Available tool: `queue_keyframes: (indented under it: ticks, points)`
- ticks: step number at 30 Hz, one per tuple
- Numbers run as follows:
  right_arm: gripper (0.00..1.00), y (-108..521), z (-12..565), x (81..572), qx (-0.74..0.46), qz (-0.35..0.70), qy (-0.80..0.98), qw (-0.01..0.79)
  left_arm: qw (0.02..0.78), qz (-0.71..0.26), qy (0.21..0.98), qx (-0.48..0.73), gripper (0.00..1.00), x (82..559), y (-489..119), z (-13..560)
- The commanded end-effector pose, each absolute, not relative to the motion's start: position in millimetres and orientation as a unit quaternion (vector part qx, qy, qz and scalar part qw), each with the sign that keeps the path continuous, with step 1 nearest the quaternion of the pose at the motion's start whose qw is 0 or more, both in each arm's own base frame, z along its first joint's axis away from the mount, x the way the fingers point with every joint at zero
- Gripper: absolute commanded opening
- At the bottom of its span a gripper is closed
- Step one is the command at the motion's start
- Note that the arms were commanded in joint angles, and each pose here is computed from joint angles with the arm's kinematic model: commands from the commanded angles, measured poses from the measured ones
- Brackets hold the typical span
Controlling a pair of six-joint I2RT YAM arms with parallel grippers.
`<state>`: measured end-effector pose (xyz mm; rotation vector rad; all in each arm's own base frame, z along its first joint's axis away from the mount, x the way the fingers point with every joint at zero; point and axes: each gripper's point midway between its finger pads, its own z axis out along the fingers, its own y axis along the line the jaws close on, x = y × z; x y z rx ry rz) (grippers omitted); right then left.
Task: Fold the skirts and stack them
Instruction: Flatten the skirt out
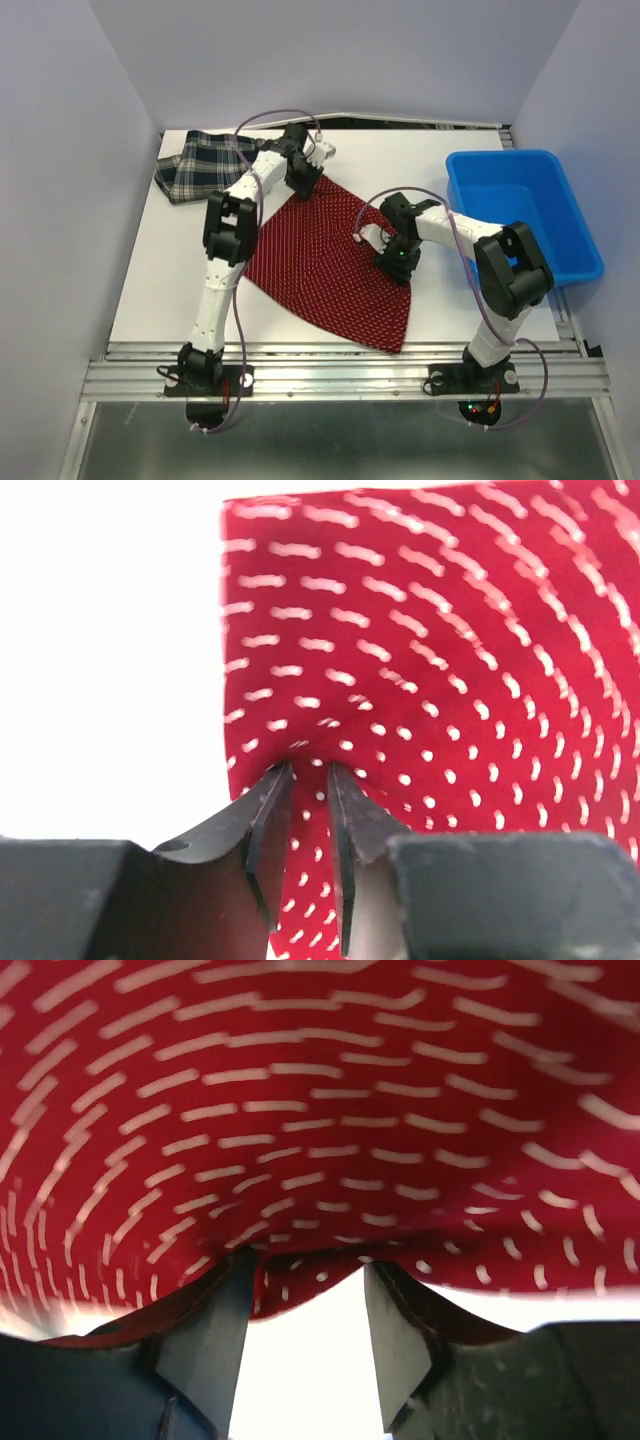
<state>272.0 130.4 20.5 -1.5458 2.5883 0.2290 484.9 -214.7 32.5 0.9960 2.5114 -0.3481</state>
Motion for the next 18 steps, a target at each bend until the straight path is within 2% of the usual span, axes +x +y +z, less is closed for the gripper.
queue_keyframes:
  ticks: [1,4,5,7,11,12,14,16,18]
  points:
    - [0.55,178.2,38.1,187.7,-0.546,0.191,0.815,-0.024,0.261,-0.113,0.884,0.370,0.39,543.1,-240.1,48.5]
    - [0.57,223.8,76.8,179.1,-0.536,0.281,0.796,-0.014,0.313,-0.123,0.865,0.373,0.50,559.2,-254.4,69.2]
    - [0.58,237.1,95.5,190.2,-0.533,0.293,0.793,0.009,0.309,-0.123,0.868,0.369,0.53,544.6,-246.9,78.8]
    - [0.57,247.6,113.9,200.5,-0.530,0.300,0.792,0.036,0.353,-0.124,0.852,0.366,0.57,544.8,-245.0,106.2]
    - [0.57,244.3,141.5,261.1,-0.485,0.274,0.818,0.147,0.394,-0.117,0.842,0.351,0.62,507.2,-222.1,174.4]
    - [0.57,230.5,139.1,281.9,-0.465,0.248,0.834,0.167,0.364,-0.122,0.858,0.342,0.62,489.1,-215.6,164.1]
    - [0.55,221.4,131.4,305.8,-0.455,0.221,0.841,0.189,0.369,-0.132,0.858,0.331,0.62,467.5,-205.1,182.4]
    - [0.53,213.4,117.5,318.0,-0.462,0.196,0.844,0.190,0.346,-0.144,0.869,0.323,0.62,439.8,-195.0,159.2]
    - [0.52,197.5,91.2,334.7,-0.450,0.159,0.859,0.183,0.345,-0.153,0.869,0.321,0.62,417.0,-190.1,160.7]
